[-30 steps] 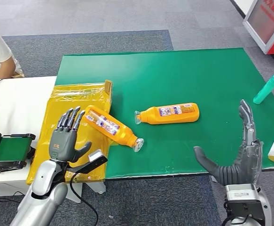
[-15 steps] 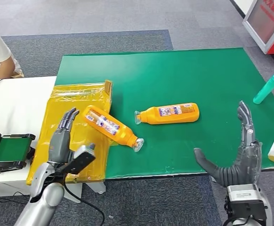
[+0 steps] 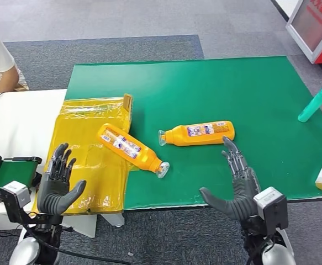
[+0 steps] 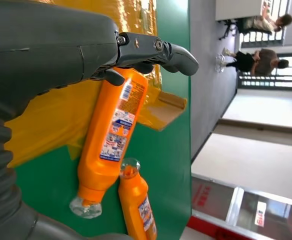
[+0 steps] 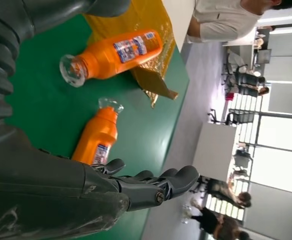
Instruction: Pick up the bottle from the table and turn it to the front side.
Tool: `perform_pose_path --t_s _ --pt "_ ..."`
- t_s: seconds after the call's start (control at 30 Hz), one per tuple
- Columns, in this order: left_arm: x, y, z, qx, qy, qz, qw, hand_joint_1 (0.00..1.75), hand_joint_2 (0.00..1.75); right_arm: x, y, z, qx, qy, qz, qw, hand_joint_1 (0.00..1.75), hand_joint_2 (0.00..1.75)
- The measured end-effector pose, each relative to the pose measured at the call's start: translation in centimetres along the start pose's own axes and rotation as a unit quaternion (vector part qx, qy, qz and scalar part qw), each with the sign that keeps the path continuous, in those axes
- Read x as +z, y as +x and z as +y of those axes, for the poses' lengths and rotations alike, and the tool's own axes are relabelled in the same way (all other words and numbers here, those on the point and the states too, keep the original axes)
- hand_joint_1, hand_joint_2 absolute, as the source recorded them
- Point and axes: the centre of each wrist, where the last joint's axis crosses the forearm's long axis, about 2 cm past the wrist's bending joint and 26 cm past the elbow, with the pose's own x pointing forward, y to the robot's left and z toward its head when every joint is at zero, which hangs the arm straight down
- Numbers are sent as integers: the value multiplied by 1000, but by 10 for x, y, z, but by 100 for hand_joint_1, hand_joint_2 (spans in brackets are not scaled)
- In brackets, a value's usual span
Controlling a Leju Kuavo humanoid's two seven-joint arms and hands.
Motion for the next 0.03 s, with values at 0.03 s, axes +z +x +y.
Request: perform_pose_path --t_s 0.03 --pt "2 1 1 0 4 2 1000 0 175 0 -2 1 -4 0 5 1000 0 175"
